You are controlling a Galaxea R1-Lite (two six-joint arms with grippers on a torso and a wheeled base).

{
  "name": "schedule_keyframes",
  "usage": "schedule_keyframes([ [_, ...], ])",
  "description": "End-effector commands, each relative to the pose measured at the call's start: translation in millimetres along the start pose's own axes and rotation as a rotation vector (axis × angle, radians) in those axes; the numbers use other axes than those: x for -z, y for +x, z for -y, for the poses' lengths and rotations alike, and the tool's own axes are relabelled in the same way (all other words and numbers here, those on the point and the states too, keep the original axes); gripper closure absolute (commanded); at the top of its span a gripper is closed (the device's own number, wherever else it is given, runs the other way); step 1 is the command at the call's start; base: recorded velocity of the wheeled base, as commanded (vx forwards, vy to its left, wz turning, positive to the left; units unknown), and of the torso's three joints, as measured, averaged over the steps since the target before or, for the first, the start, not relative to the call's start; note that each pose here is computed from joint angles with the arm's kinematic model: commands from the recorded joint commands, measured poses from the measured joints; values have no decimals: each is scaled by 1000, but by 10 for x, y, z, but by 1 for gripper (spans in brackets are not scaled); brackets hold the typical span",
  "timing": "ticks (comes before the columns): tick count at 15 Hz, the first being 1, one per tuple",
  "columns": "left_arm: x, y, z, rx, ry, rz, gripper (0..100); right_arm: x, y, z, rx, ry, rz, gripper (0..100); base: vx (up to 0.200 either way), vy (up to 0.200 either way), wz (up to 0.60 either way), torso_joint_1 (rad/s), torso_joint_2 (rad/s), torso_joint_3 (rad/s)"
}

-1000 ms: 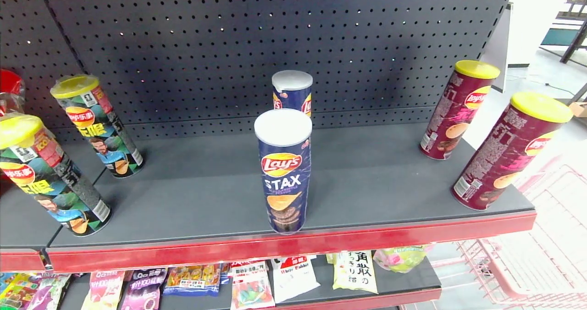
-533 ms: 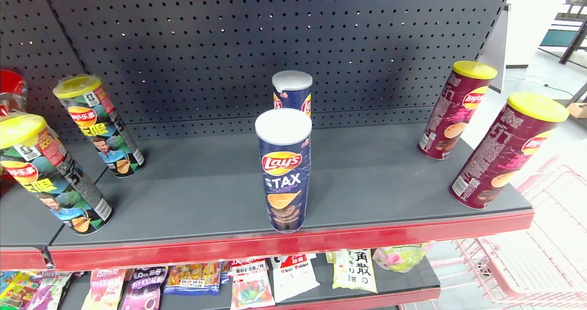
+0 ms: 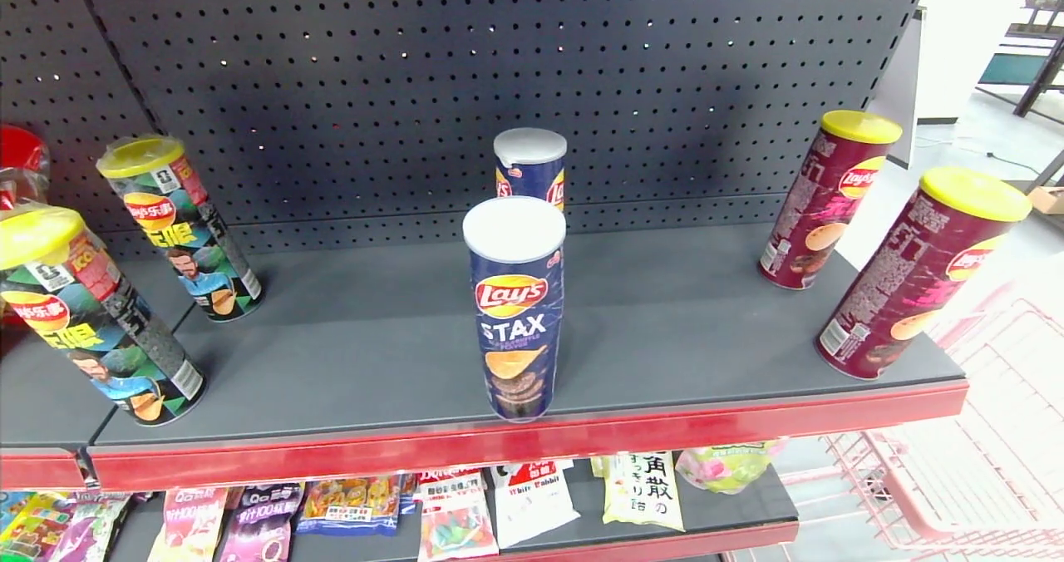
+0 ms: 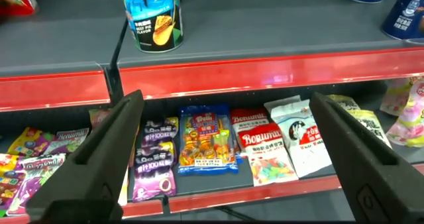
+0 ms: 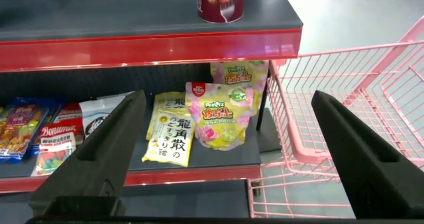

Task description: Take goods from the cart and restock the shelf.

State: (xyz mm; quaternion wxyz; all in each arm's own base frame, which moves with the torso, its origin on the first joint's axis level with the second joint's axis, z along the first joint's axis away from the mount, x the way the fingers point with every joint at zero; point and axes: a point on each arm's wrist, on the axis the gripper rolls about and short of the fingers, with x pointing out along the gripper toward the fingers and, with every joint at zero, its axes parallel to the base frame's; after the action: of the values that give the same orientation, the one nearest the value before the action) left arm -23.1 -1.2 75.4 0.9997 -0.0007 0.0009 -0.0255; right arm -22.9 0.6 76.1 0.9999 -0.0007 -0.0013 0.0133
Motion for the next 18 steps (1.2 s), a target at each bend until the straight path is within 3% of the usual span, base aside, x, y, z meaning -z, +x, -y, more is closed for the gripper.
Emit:
schedule_keyframes([
  [1, 0, 1, 0, 0, 0, -1, 0, 0, 0, 0, -1, 0, 1, 0, 0, 0, 0, 0, 0, 0],
  [4, 0, 1, 0, 0, 1, -1, 0, 0, 0, 0, -1, 1, 1, 0, 0, 0, 600, 1, 1, 2],
  [8, 0, 2, 1, 3, 6, -3, 0, 0, 0, 0, -1, 1, 1, 0, 0, 0, 0, 0, 0, 0],
  [10, -1, 3, 2, 7, 13, -4, 0, 0, 0, 0, -1, 1, 1, 0, 0, 0, 0, 0, 0, 0],
  [11, -5, 2, 4, 16, 35, -3, 0, 0, 0, 0, -1, 1, 1, 0, 0, 0, 0, 0, 0, 0],
  [12, -228, -11, 11, 57, 40, 23, 0, 0, 0, 0, -1, 1, 1, 0, 0, 0, 0, 0, 0, 0],
  [13, -1072, 285, 0, 67, 16, -42, 0, 0, 0, 0, -3, 3, 1, 0, 0, 0, 0, 0, 0, 0],
  [14, -1399, 474, 5, 121, 11, -51, 0, 0, 0, 0, -3, 3, 1, 0, 0, 0, 0, 0, 0, 0],
  [15, -1455, 585, 21, 191, 20, -82, 0, 0, 0, 0, -3, 3, 1, 0, 0, 0, 0, 0, 0, 0],
  [16, -1401, 840, 73, 336, 45, -193, 0, 0, 0, 0, -3, 3, 1, 0, 0, 0, 0, 0, 0, 0],
  [18, -1309, 1151, 133, 427, 33, -326, 0, 0, 0, 0, -3, 3, 1, 0, 0, 0, 0, 0, 0, 0],
])
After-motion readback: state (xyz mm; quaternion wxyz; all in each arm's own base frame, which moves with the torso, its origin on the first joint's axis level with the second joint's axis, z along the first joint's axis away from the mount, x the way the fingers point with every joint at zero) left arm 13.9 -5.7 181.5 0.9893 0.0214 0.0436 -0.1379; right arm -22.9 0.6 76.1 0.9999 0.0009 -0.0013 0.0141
